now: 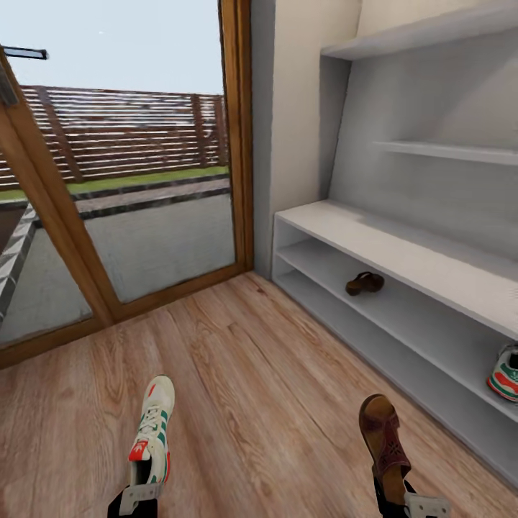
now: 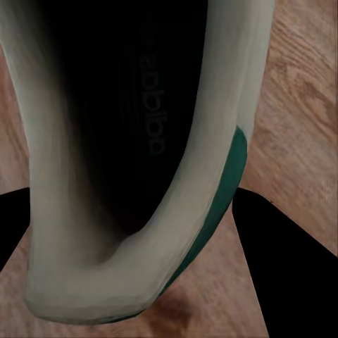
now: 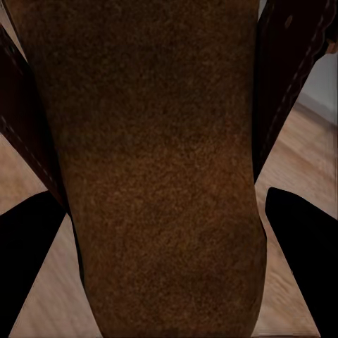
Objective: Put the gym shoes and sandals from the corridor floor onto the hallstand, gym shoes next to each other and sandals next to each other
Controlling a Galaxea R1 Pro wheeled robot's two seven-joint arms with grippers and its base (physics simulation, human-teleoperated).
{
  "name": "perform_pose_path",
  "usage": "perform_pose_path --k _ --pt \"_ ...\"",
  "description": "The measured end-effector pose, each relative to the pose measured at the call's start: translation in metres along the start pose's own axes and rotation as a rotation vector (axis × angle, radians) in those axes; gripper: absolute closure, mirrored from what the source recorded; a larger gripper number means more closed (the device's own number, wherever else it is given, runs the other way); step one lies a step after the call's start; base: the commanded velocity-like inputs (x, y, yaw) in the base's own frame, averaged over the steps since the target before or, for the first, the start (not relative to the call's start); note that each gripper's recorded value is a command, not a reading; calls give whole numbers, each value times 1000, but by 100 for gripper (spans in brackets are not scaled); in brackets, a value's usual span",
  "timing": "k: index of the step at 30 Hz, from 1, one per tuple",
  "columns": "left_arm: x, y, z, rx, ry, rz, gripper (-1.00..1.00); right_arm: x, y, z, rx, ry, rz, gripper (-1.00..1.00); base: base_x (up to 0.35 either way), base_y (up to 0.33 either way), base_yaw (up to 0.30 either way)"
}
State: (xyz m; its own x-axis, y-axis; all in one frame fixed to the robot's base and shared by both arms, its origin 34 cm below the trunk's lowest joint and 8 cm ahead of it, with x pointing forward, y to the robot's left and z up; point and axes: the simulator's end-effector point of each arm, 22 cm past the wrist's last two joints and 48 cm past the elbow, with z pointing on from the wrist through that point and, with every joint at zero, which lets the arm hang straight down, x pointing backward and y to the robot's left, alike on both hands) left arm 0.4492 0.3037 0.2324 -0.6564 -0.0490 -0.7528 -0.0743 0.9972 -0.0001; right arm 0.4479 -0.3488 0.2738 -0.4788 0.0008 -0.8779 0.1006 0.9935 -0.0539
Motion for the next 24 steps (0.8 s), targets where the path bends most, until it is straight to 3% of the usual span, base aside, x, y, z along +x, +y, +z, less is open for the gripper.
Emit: perform_pose_path --k 15,24 --pt "0 0 0 1 0 1 100 0 0 0 0 0 0 100 158 268 -284" --pt "0 0 0 1 1 1 100 0 0 0 0 0 0 100 33 33 -284"
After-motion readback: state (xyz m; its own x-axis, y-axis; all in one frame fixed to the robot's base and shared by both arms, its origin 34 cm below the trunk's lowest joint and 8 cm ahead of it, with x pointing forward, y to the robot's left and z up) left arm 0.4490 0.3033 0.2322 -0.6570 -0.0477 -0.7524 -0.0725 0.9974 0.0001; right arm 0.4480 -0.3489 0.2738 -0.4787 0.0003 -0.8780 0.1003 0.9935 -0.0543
